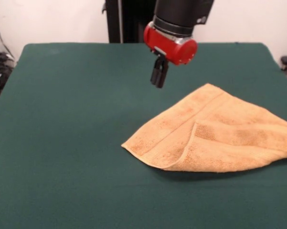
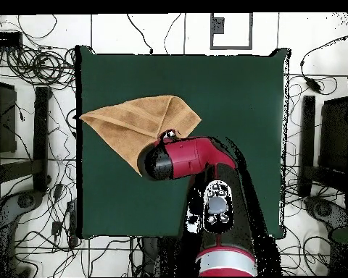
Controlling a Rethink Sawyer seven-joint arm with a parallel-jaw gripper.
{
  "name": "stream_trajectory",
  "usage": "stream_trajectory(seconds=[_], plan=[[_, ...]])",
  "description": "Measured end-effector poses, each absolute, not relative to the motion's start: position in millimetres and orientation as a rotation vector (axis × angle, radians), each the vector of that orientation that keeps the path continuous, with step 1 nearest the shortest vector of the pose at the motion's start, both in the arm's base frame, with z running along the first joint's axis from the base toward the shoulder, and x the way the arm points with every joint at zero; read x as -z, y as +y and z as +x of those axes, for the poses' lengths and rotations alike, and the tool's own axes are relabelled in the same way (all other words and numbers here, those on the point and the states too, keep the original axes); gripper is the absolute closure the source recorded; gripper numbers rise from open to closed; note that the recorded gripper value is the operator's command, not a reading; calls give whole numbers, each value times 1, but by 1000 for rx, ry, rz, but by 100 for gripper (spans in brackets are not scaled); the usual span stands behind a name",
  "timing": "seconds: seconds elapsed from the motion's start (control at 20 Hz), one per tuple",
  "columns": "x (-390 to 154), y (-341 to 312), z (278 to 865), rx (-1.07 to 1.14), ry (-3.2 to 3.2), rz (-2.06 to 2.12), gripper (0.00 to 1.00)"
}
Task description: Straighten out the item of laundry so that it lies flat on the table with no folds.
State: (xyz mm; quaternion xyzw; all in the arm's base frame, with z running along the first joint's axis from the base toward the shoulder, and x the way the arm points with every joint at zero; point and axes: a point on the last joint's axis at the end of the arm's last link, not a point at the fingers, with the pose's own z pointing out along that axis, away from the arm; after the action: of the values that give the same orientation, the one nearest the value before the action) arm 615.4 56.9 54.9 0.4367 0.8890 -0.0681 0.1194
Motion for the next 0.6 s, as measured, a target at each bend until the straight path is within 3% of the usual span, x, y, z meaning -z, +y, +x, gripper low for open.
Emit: stream_trajectory(seconds=[0.6], plan=[[-50, 78, 601, 202, 2640, 1242, 100]])
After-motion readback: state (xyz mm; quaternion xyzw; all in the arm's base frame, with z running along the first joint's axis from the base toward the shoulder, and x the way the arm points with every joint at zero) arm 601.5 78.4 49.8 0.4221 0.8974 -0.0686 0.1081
